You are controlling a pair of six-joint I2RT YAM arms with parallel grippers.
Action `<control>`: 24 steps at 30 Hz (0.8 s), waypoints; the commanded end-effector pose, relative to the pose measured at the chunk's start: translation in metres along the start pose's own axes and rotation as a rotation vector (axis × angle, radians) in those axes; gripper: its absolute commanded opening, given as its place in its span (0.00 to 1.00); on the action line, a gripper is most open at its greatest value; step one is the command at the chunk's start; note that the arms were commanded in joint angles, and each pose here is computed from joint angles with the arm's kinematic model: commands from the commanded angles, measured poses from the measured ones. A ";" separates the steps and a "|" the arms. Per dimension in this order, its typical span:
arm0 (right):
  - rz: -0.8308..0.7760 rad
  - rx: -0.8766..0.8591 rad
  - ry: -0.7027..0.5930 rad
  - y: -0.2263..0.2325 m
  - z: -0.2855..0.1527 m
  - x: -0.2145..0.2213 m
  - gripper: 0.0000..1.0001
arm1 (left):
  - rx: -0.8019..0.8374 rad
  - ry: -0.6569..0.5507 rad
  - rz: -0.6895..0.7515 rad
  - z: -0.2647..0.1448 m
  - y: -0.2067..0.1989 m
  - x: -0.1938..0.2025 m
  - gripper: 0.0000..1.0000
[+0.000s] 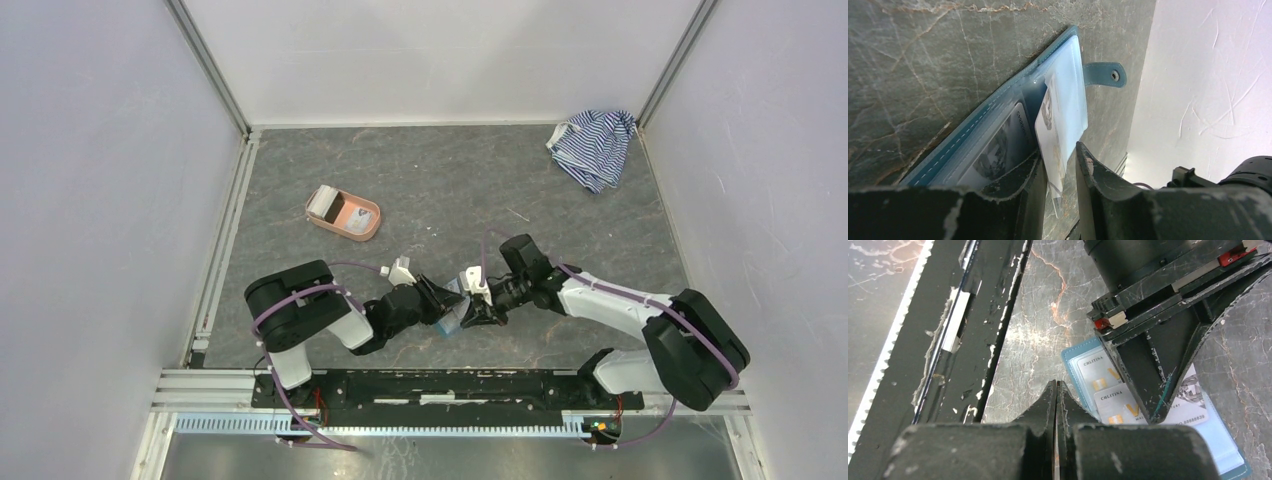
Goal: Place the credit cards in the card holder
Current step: Insert the credit card into the card holder.
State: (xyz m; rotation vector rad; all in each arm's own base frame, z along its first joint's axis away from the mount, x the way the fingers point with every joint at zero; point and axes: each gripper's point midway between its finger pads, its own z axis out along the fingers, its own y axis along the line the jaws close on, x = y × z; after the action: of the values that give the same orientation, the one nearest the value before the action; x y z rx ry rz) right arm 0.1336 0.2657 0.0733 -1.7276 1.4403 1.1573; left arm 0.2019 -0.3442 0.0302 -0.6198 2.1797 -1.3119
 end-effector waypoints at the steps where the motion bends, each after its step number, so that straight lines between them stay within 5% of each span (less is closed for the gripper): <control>1: -0.081 0.129 -0.037 -0.025 0.007 -0.017 0.00 | -0.115 0.025 0.070 -0.002 0.040 0.007 0.35; 24: 0.069 0.294 0.133 -0.044 0.031 0.014 0.00 | -0.105 0.026 0.053 -0.004 0.040 0.005 0.36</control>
State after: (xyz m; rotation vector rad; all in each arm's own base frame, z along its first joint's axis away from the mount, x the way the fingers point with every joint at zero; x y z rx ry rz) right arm 0.1570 0.2902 0.0403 -1.6061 1.6516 0.8792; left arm 0.2015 -0.3455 0.0305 -0.6156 2.1730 -1.3322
